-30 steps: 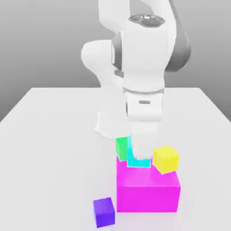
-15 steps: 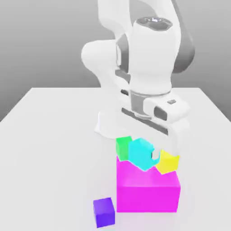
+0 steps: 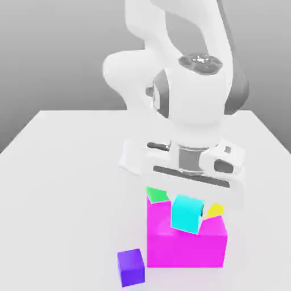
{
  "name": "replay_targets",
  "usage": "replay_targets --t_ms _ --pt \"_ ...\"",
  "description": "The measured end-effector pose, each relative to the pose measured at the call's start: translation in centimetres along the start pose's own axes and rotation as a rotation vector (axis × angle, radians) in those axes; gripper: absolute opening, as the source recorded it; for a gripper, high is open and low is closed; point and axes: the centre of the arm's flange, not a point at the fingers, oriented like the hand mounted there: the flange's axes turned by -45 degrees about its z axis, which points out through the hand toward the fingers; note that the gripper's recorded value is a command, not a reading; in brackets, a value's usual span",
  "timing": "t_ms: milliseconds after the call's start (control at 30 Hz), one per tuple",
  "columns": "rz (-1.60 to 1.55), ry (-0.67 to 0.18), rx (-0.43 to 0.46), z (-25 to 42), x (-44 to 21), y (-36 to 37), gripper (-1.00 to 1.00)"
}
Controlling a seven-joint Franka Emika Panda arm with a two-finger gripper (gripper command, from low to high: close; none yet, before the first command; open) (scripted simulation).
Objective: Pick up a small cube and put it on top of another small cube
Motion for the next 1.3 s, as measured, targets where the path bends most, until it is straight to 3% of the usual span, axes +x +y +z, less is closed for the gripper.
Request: replay_targets --t_ms 233,500,633,1100,1300 --pt "0.001 0.0 -0.001 0.1 0.0 0.0 1.0" --pt "0.0 0.001 -0.003 -5.4 0.0 0.1 1.0" --pt "0.131 -0.009 -0.003 -5.6 -1.4 -1.0 1.0" --pt "0.851 -0.005 -0.002 3.3 -7.2 -8.4 1.0" --pt "0.904 -0.005 0.0 9.8 -7.5 -9.1 1.0"
